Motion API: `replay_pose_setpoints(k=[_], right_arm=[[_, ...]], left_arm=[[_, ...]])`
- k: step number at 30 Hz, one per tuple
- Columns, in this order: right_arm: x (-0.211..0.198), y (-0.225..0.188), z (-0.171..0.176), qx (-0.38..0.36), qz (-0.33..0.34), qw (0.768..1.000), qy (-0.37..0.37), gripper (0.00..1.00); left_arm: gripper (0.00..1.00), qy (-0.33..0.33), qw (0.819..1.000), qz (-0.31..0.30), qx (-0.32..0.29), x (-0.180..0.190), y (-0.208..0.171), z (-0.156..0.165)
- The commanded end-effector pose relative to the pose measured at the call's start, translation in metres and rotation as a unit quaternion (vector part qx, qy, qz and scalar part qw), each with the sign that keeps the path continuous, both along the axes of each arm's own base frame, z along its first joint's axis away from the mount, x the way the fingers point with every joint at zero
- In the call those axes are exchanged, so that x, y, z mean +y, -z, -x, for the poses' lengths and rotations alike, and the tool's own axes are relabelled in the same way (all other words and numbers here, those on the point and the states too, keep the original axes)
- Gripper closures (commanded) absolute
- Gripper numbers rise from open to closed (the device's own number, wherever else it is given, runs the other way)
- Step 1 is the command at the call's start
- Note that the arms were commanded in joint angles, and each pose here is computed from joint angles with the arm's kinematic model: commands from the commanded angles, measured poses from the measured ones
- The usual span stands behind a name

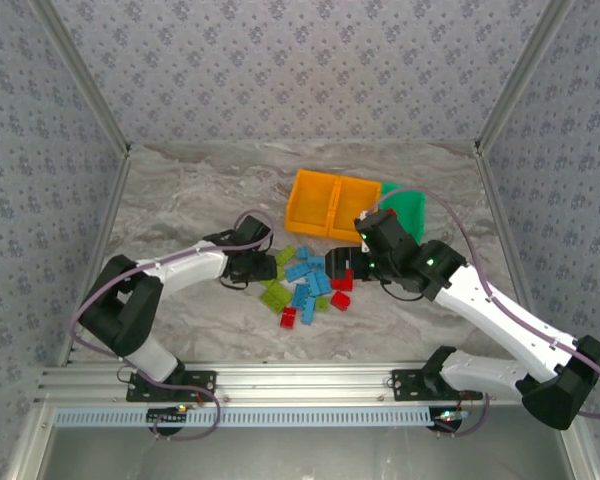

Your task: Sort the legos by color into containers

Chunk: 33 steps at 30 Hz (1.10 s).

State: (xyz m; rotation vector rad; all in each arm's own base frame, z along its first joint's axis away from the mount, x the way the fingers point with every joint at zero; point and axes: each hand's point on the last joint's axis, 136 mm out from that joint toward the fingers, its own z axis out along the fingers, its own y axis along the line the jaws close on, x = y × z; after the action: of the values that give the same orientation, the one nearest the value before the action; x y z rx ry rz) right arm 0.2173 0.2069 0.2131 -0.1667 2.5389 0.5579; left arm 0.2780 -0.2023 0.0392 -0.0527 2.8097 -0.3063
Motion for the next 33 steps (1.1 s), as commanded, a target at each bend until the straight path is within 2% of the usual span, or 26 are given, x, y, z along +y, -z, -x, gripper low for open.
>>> replay_pose_setpoints(k=[1,4,9,15,18,19,22,24,27,30,33], right_arm=[[-0.007,0.006,0.001,0.006,0.014,1.000,0.017,0.08],[-0.005,0.007,0.002,0.007,0.014,1.000,0.016,0.08],[-0.006,0.009,0.000,0.008,0.021,1.000,0.019,0.08],[-0.004,0.009,0.000,0.008,0.022,1.000,0.018,0.07],[-0.002,0.008,0.000,0.007,0.023,1.000,0.016,0.07],[-0.002,0.007,0.000,0.007,0.022,1.000,0.015,0.07],[0.000,0.005,-0.001,0.006,0.021,1.000,0.014,0.07],[0.000,0.004,-0.001,0.005,0.022,1.000,0.014,0.07],[0.001,0.002,0.001,0.005,0.021,1.000,0.011,0.07],[0.001,-0.001,0.003,0.002,0.022,1.000,0.011,0.07],[0.000,-0.005,0.006,0.000,0.022,1.000,0.010,0.07]], left_arm=[[0.42,0.025,1.000,0.005,-0.002,-0.007,-0.002,-0.004],[0.51,0.024,1.000,-0.003,-0.003,-0.004,0.000,-0.004],[0.59,0.026,1.000,-0.003,-0.008,-0.002,-0.006,-0.004],[0.62,0.027,0.999,-0.002,-0.026,0.002,-0.023,-0.003],[0.57,0.029,0.998,0.007,-0.053,0.002,-0.040,-0.006],[0.52,0.025,0.997,0.004,-0.072,0.004,-0.048,-0.011],[0.29,-0.016,0.993,-0.020,-0.115,0.022,-0.069,-0.035],[0.22,-0.025,0.990,-0.043,-0.130,0.031,-0.074,-0.055],[0.22,0.000,0.991,-0.077,-0.107,0.038,-0.063,-0.082],[0.23,0.040,0.995,-0.059,-0.071,0.029,-0.044,-0.101],[0.23,0.053,0.996,-0.047,-0.054,0.026,-0.030,-0.121]])
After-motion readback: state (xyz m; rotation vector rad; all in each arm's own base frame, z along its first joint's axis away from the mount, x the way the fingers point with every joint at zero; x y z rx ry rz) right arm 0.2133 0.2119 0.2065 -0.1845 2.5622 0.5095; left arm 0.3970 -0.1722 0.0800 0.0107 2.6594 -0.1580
